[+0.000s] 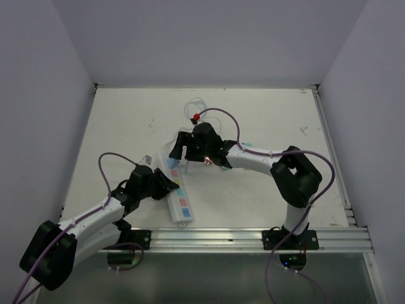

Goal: Pull the plug off the socket

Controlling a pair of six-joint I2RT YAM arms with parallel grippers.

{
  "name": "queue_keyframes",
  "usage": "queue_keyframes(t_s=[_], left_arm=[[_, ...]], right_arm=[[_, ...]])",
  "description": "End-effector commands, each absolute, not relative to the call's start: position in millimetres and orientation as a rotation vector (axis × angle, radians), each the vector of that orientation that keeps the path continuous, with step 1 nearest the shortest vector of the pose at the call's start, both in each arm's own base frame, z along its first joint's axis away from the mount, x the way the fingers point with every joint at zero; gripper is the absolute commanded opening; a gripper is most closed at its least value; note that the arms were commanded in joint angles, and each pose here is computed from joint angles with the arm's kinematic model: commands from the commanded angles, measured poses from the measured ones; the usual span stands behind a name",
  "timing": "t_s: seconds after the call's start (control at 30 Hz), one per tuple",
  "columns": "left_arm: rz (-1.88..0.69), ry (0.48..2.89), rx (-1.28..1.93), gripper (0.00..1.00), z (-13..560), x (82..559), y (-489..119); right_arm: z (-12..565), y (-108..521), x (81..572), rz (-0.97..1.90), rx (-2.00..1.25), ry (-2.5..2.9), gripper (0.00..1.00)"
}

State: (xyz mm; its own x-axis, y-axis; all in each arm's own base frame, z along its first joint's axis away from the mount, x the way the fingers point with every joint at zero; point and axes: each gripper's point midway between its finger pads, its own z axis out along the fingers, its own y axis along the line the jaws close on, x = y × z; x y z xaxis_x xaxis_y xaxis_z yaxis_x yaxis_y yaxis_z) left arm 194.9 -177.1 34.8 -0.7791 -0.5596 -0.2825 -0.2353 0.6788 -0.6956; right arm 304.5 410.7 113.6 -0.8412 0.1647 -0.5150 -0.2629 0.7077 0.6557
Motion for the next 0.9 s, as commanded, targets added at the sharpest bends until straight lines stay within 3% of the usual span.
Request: queue_keyframes(t_s=[0.0, 0.2, 0.33, 0.4, 0.5, 0.6, 0.73, 0.87], left_arm=[[-0.807, 2.479, -0.543, 0.0, 19, 184, -166], [-0.821, 2.48, -0.535, 0.0, 19, 184, -168], [-0.823, 2.474, -0.53, 0.01, 21, 186, -169], [-0.827, 2.464, -0.526, 0.11, 23, 187, -169], [-0.846, 2.449, -0.524, 0.24, 27, 189, -171], [-0.861, 2.424, -0.524, 0.39, 33, 194, -173], [-0.868, 2.408, -0.524, 0.55, 40, 201, -176], [-0.876, 2.38, -0.525, 0.59, 51, 212, -181]], right_arm=[[124, 432, 301, 1.094, -0.084, 2.371, 0.81], [105, 445, 295, 1.154, -0.083, 2.413, 0.67], [97, 448, 291, 1.173, -0.091, 2.427, 0.49], [93, 446, 289, 1.173, -0.093, 2.433, 0.4], [90, 444, 286, 1.173, -0.094, 2.435, 0.13], [90, 440, 282, 1.182, -0.097, 2.432, 0.0], [89, 437, 274, 1.197, -0.111, 2.43, 0.0], [94, 438, 264, 1.216, -0.134, 2.42, 0.0]])
